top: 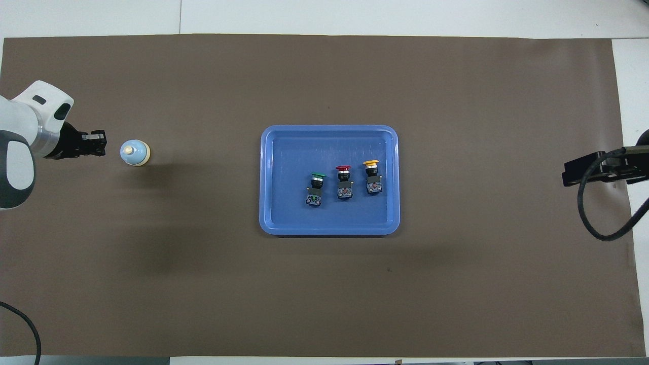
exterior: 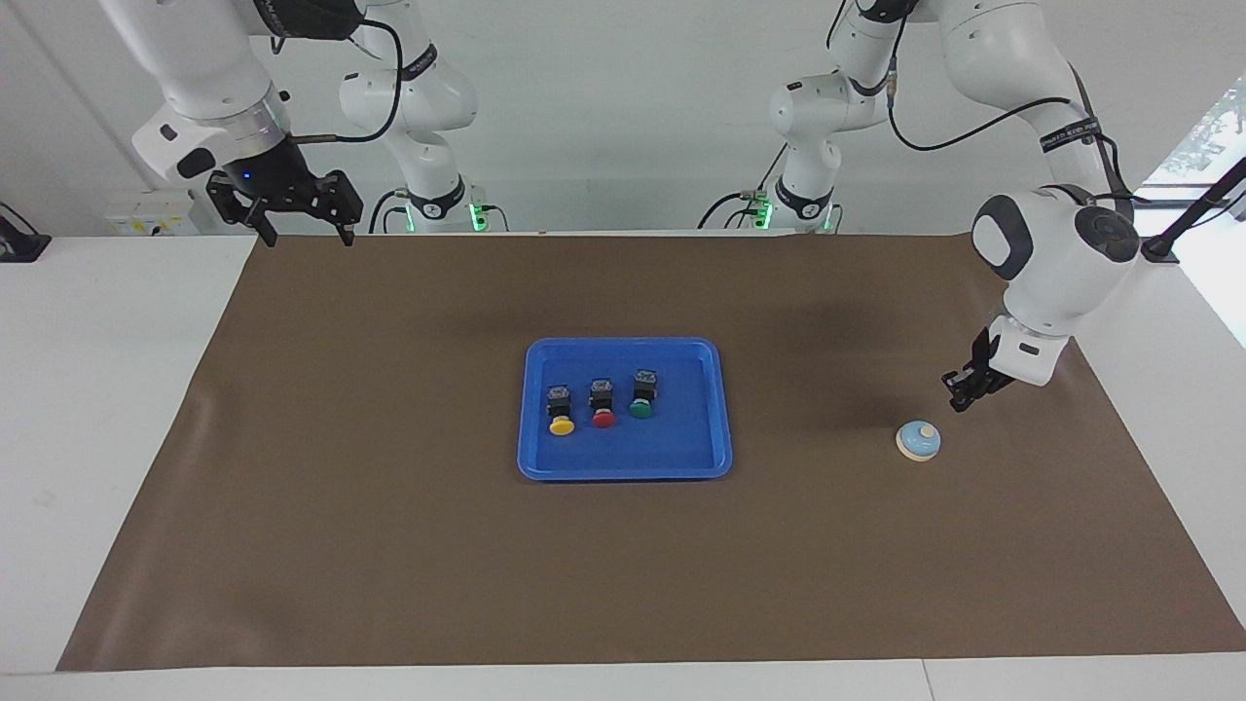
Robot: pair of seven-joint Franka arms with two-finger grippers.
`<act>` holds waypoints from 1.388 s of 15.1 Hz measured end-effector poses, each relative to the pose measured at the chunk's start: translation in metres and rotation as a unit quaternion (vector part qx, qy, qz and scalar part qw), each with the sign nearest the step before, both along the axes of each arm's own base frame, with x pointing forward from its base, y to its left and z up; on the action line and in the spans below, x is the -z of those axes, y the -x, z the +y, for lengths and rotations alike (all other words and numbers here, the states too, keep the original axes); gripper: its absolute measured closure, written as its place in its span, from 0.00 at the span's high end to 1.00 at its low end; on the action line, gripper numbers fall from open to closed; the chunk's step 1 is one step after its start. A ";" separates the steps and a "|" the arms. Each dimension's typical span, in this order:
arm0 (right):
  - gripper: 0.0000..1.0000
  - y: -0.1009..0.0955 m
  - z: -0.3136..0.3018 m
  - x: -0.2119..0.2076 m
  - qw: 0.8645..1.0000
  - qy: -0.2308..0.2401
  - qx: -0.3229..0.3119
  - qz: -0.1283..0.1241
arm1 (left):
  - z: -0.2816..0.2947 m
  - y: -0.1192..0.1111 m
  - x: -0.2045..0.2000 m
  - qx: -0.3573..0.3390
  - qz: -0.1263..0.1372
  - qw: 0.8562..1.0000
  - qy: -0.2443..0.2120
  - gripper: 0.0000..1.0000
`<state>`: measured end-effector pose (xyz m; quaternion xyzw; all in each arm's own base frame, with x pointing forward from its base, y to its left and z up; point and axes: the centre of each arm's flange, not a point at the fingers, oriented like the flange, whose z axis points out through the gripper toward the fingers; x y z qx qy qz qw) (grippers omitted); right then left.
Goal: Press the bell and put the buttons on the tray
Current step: 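Reach the left gripper to the bell and press it down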
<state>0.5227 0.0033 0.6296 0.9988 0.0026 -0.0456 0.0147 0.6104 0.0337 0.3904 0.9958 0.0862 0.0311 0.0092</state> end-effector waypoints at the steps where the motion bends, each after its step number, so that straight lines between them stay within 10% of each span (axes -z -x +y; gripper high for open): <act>1: 1.00 0.000 0.000 0.000 1.000 0.000 0.000 0.000 | -0.001 -0.002 0.003 0.000 -0.001 1.000 0.000 0.01; 21: 1.00 0.000 0.000 0.000 1.000 0.000 0.000 0.001 | -0.018 -0.030 0.043 -0.012 0.010 1.000 0.007 0.01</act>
